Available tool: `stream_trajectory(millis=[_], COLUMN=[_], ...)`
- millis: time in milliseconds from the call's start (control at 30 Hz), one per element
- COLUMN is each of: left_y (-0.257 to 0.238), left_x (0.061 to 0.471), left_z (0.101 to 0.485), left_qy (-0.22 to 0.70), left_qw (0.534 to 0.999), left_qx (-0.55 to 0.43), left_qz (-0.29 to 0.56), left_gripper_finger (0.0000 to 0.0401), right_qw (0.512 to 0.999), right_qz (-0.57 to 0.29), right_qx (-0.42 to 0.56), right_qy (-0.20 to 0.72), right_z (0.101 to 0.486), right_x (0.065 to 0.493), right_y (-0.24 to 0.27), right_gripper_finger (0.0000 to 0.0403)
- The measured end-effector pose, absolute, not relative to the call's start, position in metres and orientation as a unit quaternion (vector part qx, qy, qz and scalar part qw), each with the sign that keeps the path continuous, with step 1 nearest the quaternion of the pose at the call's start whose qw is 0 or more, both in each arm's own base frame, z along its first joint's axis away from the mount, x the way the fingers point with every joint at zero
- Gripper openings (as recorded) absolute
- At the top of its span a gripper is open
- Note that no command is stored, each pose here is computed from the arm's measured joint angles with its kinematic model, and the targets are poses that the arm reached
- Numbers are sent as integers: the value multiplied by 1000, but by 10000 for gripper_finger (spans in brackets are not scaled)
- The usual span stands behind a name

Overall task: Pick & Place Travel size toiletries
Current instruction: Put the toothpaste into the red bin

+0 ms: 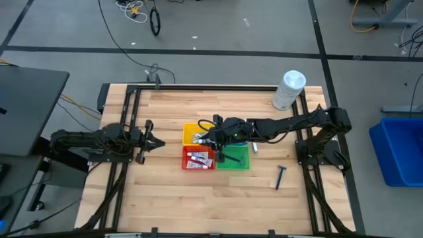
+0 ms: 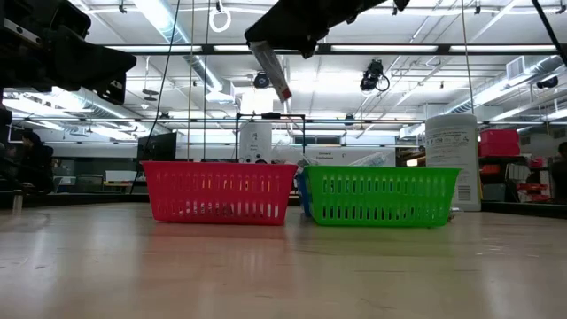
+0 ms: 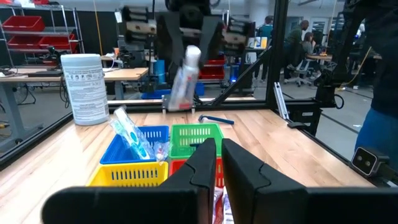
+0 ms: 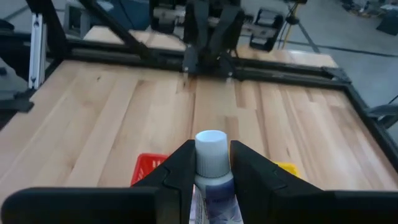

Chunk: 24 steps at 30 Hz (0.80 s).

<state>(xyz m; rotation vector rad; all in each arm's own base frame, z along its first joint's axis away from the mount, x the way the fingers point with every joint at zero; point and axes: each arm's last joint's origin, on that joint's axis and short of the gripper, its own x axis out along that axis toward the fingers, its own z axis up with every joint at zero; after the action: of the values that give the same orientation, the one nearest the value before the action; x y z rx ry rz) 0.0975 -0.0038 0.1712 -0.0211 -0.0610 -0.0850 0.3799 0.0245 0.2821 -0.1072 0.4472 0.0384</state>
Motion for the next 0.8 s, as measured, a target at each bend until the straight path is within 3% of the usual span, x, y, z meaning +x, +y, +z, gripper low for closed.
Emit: stream_trajectory(millis=[800], left_y=[-4], left_x=[98], left_z=[171], left_qy=[-31], left_qw=[999], left_qx=[-11], left_qz=[-43], left_gripper_finger=[32], right_qw=[960], right_qz=[26], right_qx=[-49], right_qy=[274], right_z=[216], right_x=[411], right_y=[34], right_gripper_finger=[99])
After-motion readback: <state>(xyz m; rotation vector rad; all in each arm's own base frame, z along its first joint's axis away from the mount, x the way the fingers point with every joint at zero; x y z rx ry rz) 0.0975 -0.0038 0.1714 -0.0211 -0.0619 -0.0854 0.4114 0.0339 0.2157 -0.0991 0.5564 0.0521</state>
